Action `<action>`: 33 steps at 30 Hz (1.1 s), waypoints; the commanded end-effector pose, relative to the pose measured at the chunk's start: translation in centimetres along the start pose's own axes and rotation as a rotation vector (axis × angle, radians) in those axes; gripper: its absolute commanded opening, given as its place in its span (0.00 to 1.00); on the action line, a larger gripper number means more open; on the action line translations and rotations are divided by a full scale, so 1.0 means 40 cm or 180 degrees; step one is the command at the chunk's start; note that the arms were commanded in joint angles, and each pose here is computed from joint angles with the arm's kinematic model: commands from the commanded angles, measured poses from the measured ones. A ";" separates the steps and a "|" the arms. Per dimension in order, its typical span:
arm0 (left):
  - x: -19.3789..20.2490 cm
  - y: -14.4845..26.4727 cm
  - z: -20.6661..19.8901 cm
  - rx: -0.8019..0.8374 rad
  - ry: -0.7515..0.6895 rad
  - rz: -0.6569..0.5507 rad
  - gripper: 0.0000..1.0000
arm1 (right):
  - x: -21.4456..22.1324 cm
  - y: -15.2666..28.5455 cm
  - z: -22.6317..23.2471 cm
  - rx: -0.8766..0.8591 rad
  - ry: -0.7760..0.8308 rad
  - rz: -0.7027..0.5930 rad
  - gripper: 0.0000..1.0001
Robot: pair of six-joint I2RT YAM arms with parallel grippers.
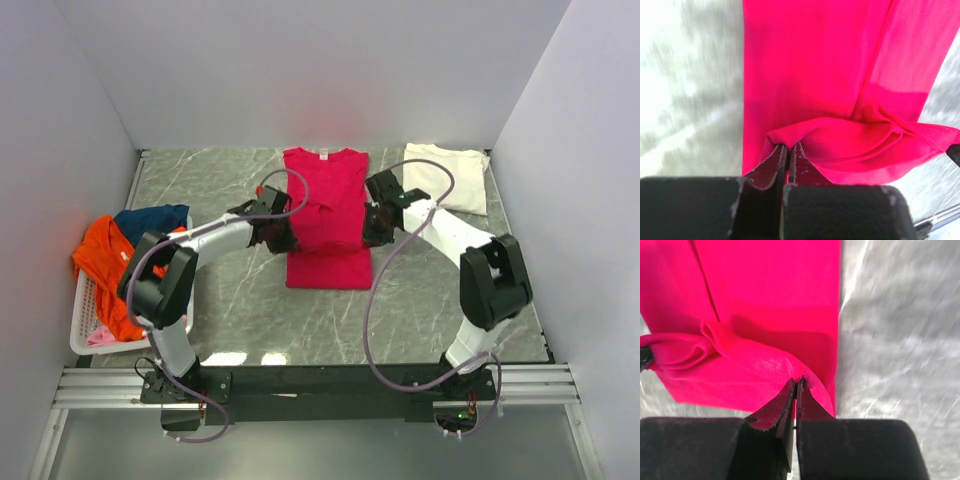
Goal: Fold and stack the t-shirts
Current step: Fold the tshirt
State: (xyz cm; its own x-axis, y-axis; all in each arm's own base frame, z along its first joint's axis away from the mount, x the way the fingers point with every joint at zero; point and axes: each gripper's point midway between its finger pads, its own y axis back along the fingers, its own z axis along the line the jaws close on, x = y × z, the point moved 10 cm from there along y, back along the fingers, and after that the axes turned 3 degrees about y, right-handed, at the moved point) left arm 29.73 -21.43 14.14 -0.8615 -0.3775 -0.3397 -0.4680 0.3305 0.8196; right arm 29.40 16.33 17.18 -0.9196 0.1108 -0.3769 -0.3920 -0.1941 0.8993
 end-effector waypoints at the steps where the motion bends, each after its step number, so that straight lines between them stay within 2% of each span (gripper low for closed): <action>1: -0.087 -0.018 -0.028 0.0241 -0.0043 -0.0114 0.00 | -0.093 -0.002 0.000 -0.0025 0.0072 -0.0216 0.00; 8: -0.196 -0.066 -0.035 0.0338 0.0081 -0.0135 0.00 | -0.201 -0.054 -0.003 0.0009 0.0076 -0.0208 0.00; 15: -0.232 -0.119 -0.010 0.0262 0.0108 -0.0068 0.00 | -0.242 -0.134 -0.011 0.0024 0.0081 -0.0021 0.00; 20: -0.254 -0.139 -0.006 0.0269 0.0119 -0.0058 0.01 | -0.273 -0.150 -0.003 -0.0024 0.0057 -0.0043 0.00; 21: -0.258 -0.149 0.001 0.0236 0.0131 -0.0046 0.03 | -0.275 -0.157 -0.004 -0.0035 0.0042 -0.0018 0.00; 22: -0.262 -0.149 0.001 0.0227 0.0141 -0.0048 0.12 | -0.285 -0.152 0.005 -0.0064 0.0053 -0.0052 0.01; 23: -0.271 -0.147 -0.002 0.0223 0.0156 -0.0073 0.19 | -0.292 -0.150 0.004 -0.0072 0.0045 -0.0055 0.17; 24: -0.279 -0.144 0.002 0.0188 0.0192 -0.0116 0.28 | -0.297 -0.146 0.008 -0.0095 0.0051 -0.0061 0.29; 25: -0.288 -0.132 -0.002 0.0199 0.0197 -0.0172 0.47 | -0.305 -0.135 0.011 -0.0119 0.0060 -0.0099 0.37; 26: -0.291 -0.124 0.000 0.0185 0.0214 -0.0201 0.53 | -0.313 -0.114 0.015 -0.0159 0.0086 -0.0172 0.45; 28: -0.306 -0.089 -0.008 0.0188 0.0214 -0.0364 0.64 | -0.316 -0.091 0.020 -0.0200 0.0122 -0.0255 0.48; 31: -0.303 -0.041 -0.013 0.0225 0.0196 -0.0508 0.68 | -0.312 -0.042 0.022 -0.0259 0.0191 -0.0379 0.50; 33: -0.274 -0.032 0.001 0.0224 0.0203 -0.0473 0.68 | -0.304 -0.011 0.022 -0.0339 0.0217 -0.0421 0.50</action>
State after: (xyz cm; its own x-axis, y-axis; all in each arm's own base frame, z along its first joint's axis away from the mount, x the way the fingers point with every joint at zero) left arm 40.78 -18.01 13.17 -0.8124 -0.4697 -0.3455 -0.5223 0.3227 0.7893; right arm 41.74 16.50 16.86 -0.9091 0.0825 -0.4083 -0.4159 -0.2351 0.8785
